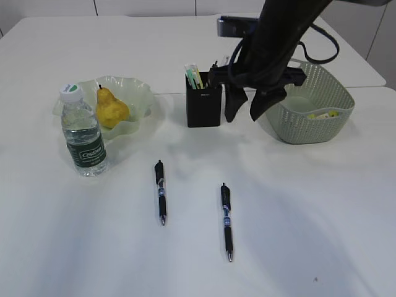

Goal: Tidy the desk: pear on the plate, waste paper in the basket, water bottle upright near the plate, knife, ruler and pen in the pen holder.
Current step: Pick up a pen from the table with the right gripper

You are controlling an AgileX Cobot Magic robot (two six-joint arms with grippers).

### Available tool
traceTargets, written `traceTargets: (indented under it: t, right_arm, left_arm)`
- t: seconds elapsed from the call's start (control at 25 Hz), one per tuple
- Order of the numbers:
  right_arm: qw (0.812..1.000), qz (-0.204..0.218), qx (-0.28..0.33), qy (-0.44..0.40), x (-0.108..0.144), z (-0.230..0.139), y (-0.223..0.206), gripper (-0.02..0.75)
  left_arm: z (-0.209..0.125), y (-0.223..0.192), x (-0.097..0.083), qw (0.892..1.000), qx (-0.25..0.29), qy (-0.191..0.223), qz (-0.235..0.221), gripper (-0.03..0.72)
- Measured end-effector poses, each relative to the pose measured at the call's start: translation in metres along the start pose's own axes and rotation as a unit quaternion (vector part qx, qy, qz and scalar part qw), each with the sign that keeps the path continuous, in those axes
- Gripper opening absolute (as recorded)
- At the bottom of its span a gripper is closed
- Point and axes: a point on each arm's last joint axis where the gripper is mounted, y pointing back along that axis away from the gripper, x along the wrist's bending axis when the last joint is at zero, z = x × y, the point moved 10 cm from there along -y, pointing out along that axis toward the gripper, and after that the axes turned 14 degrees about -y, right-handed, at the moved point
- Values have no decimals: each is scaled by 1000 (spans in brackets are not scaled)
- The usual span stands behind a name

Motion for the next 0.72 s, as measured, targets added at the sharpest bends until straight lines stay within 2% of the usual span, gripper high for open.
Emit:
traceTargets:
  t: [0.16, 0.36, 0.52, 0.72]
  right_arm:
    - [999, -12, 35, -6, -3, -22, -19, 407]
    - [999, -10, 35, -13, 4, -44, -28, 407]
    - [998, -14, 50, -36, 0, -67, -50, 407]
    - [995, 12, 63, -79, 5, -89, -75, 407]
  left_arm:
    - [0, 0, 0, 1000, 0, 0, 0, 466]
    - [0, 0, 0, 1000, 0, -1, 0, 466]
    - [0, 0, 0, 1000, 0, -1, 0, 466]
    - [0, 0, 0, 1000, 0, -1, 0, 466]
